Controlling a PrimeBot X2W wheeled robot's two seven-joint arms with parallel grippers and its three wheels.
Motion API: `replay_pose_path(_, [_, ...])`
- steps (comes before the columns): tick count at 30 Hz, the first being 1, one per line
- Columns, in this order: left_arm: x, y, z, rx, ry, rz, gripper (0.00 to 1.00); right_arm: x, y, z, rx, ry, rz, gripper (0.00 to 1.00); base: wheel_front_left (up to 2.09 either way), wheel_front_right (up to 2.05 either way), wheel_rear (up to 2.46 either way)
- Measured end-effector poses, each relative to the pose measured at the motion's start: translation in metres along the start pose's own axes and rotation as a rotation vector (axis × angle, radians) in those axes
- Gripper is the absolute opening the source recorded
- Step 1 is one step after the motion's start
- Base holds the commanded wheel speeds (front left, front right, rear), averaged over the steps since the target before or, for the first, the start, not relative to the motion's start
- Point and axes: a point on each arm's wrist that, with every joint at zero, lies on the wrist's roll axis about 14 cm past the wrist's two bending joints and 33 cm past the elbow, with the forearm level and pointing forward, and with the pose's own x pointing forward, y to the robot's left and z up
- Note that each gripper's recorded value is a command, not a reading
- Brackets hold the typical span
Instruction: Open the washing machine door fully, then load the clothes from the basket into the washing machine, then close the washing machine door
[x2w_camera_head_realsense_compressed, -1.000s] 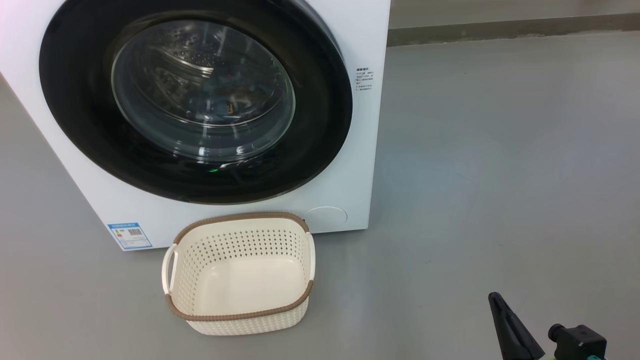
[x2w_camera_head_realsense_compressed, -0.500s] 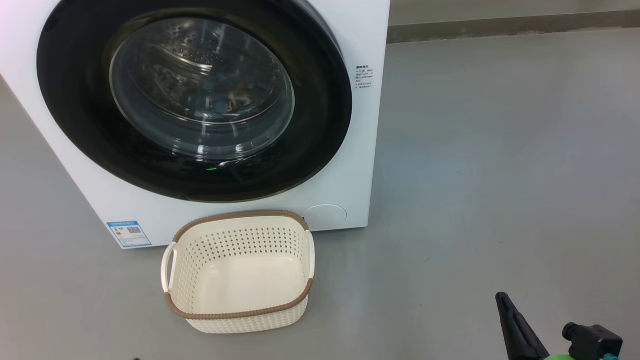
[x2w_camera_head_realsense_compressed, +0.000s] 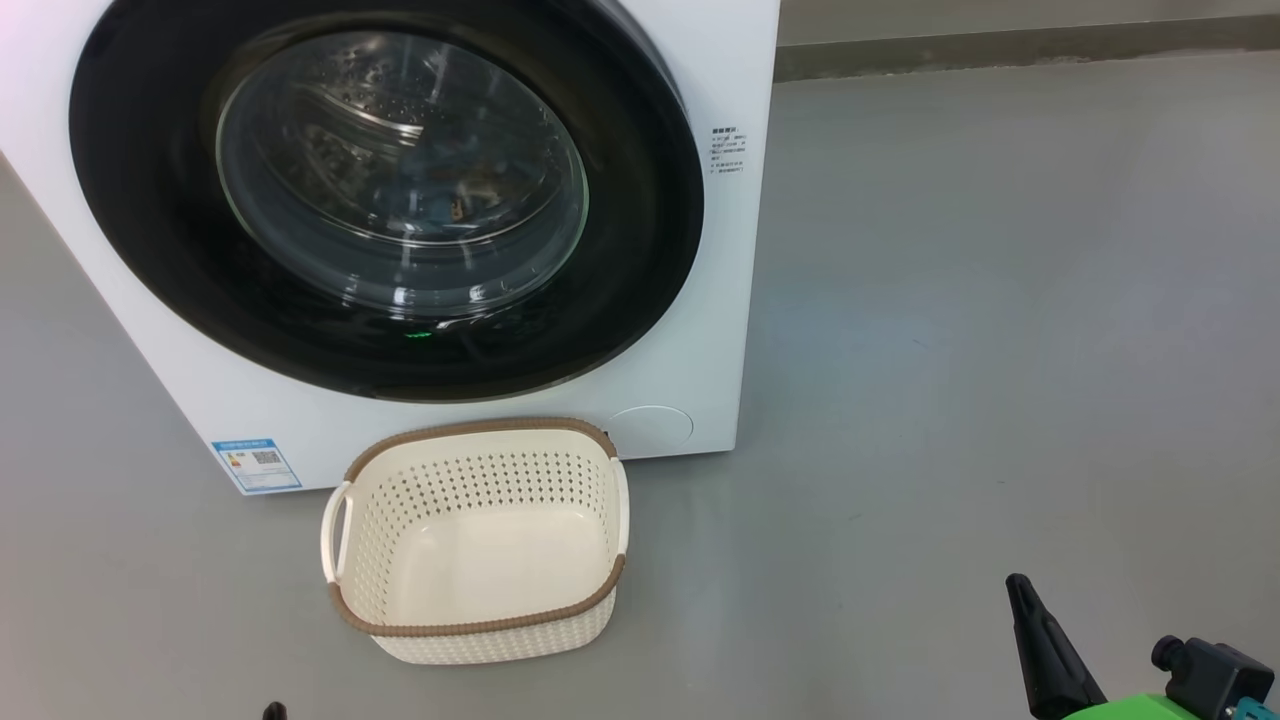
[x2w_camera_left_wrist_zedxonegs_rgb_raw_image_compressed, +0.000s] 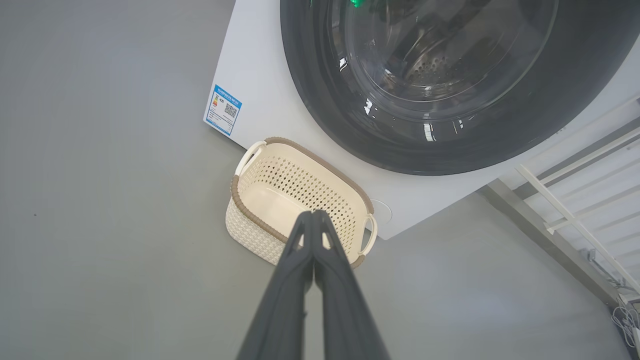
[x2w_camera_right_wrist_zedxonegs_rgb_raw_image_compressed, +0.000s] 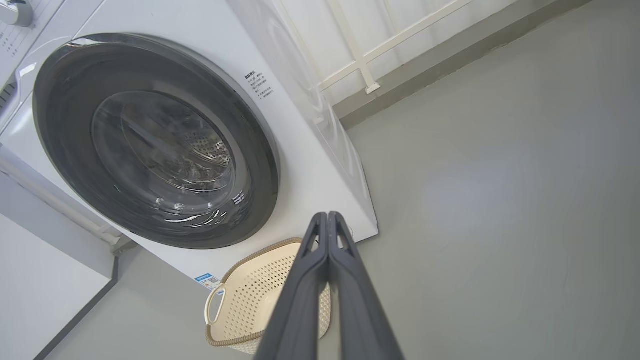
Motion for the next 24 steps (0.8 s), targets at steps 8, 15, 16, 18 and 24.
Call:
replay_pose_path(8, [0.005,-0.002,0.001,-0.09,0.01,-0.003,0.0,0.002,-0.004,-0.001,0.107,0.01,-0.022,0.0,0.0,0.0,0.0])
replay_pose_path(15, [0.007,-0.002,0.0,-0.159,0.021,0.0,0.0,0.005,-0.004,0.0,0.183,0.012,-0.028,0.0,0.0,0.0,0.0])
replay_pose_path(16, [0.008,-0.003,0.0,-0.169,0.024,-0.002,0.0,0.005,-0.005,0.0,0.195,0.013,-0.031,0.0,0.0,0.0,0.0])
replay_pose_path(18, [0.01,-0.005,0.002,-0.193,0.02,-0.007,0.0,0.005,-0.006,0.0,0.22,0.013,-0.036,0.0,0.0,0.0,0.0])
replay_pose_path(24, [0.012,-0.006,0.002,-0.254,0.033,-0.009,0.0,0.006,-0.01,0.0,0.29,0.015,-0.051,0.0,0.0,0.0,0.0])
